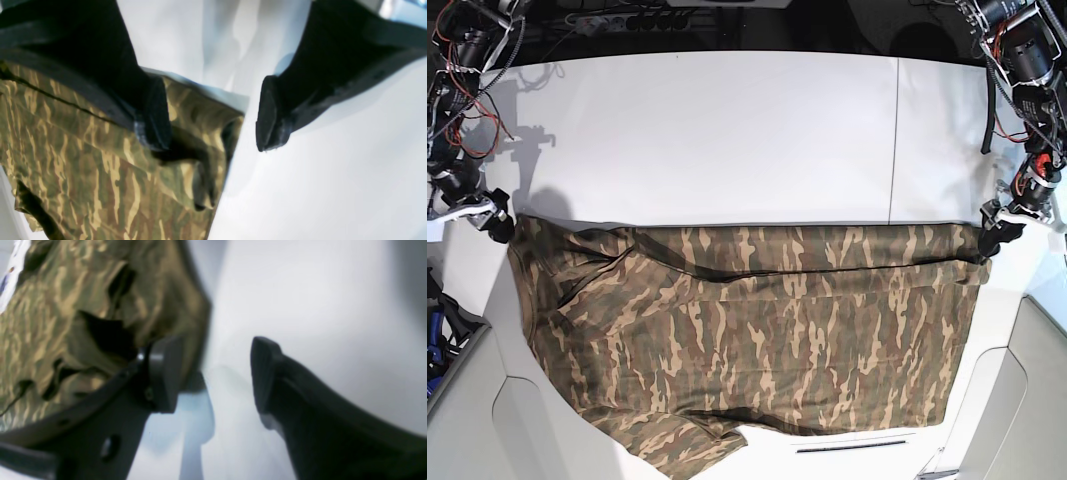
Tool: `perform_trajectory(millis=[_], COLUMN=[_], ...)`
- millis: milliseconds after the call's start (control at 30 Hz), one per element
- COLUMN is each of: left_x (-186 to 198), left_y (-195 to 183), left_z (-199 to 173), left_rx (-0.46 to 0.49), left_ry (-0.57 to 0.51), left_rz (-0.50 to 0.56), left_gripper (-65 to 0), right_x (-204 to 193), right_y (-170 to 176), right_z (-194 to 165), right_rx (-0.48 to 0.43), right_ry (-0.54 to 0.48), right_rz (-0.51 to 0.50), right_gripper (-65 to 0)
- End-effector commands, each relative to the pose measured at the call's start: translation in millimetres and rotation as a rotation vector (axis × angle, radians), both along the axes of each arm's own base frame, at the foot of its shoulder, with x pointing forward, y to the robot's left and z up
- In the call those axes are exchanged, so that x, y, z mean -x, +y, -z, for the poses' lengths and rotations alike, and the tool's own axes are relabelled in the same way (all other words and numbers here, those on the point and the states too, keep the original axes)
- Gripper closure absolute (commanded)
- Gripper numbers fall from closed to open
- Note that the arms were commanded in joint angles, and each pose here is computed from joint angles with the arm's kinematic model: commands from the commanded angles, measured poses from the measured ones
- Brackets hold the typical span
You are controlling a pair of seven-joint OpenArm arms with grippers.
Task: Fold the T-shirt properly
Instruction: 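Drag the held shirt edge with both grippers, folding it over itself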
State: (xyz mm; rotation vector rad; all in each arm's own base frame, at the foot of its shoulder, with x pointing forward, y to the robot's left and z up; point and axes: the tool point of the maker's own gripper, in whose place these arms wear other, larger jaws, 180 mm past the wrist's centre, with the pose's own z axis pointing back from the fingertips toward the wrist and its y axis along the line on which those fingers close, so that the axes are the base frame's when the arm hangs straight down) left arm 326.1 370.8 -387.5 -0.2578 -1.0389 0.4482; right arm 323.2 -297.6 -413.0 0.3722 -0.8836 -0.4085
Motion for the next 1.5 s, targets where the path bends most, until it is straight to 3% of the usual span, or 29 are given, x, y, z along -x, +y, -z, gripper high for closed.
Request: perform_trajectory(millis=[0,433,533,600,667,767,933,1033,1267,1467], left_x=[-9.7,-14.7,-14.5,-13.7,-12.8,-13.9,-18.5,-18.3,-1.6,32.9], left_y=[10.6,-12.9,-10.3,-10.2,-9.6,-12.6,-34.3,-32.2,-27.6,-37.3], left_z=[-19.0,15.5,18.1,19.5,20.7,19.0,7.4,-1.5,-26.9,-29.4], left_rx=[-0.030,-0.030,-0.053,-0.065,-0.076,-0.075,-0.069,-0.064,0.007,-0.042], left_ry=[-0.056,0.004,0.024,0.034,0.042,0.032,-0.031,-0.048,-0.094,-0.068], left_rz=[-0.016,-0.008,-0.017,-0.010,-0.007,0.013,0.143,0.140,0.137,0.189], left_gripper=[-43.3,-43.2,-41.8,-33.3,-18.3,0.0,0.0,0.0,0.0,0.0], right_x=[-10.5,-29.4,-36.1,-38.5,-40.8,-43.2,-38.8,-30.9,-4.7,32.5], right_y=[-1.6,72.3,80.1,80.1,80.0,87.4,95.7,93.2,75.0,71.7], right_z=[-11.0,15.7,13.4,11.3,9.3,2.1,-2.0,-5.2,-33.8,-32.5], right_rx=[0.010,-0.065,-0.064,-0.063,-0.061,-0.061,-0.051,-0.032,-0.010,0.036], right_ry=[-0.041,-0.036,-0.044,-0.049,-0.055,-0.091,-0.066,-0.027,-0.089,-0.043], right_rz=[-0.006,-0.056,-0.065,-0.066,-0.068,-0.119,-0.192,-0.221,-0.189,-0.226], right_gripper=[-33.4,-32.8,-22.9,-11.3,-0.3,0.0,0.0,0.0,0.0,0.0])
